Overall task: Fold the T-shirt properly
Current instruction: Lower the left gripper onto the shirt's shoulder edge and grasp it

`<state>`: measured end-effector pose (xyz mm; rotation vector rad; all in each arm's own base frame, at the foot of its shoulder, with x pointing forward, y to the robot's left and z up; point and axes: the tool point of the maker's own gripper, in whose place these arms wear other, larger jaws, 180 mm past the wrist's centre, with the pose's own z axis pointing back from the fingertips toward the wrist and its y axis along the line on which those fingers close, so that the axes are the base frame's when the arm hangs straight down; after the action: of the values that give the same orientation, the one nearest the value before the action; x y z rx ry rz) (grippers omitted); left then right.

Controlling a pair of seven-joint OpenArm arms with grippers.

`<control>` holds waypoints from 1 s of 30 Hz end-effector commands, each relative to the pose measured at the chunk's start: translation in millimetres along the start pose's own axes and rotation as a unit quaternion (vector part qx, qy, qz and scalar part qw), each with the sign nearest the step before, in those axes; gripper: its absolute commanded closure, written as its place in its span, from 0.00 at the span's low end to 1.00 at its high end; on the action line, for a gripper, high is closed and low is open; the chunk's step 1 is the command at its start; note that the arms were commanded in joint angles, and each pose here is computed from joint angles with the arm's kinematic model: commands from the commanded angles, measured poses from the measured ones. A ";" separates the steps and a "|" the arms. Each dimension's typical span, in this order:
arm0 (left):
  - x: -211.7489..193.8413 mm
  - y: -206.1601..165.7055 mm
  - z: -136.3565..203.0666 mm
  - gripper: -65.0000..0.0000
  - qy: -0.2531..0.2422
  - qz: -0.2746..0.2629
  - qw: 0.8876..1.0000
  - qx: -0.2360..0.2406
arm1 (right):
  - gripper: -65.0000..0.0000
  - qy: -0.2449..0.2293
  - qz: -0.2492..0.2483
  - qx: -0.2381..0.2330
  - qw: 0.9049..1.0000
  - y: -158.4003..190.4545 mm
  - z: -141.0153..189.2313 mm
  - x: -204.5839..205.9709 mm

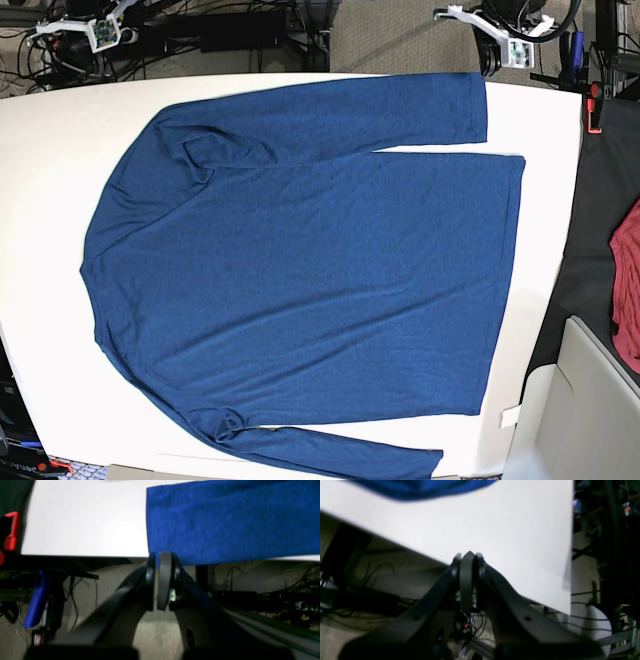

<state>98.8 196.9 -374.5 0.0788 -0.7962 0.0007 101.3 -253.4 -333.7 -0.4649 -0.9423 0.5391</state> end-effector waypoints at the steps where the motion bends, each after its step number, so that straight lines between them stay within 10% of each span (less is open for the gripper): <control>1: 9.7 -1.6 -0.2 1.00 -0.014 -0.001 1.000 -0.003 | 1.00 -0.015 0.002 -0.007 1.000 -5.5 0.8 8.3; 18: 19.8 -12.4 -15.0 0.59 0.007 0.012 0.999 -0.029 | 0.94 -0.007 -0.028 -0.038 0.999 -19.7 -20.1 18.2; 30: 32.5 -35.0 -24.1 0.59 0.011 0.041 0.994 -0.101 | 0.81 -0.024 -0.129 -0.022 0.991 -29.3 -26.4 23.1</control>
<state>136.1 160.7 -377.8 -0.1493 -0.7425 -0.0006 137.0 -265.4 -326.4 -0.3530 -1.0056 0.2855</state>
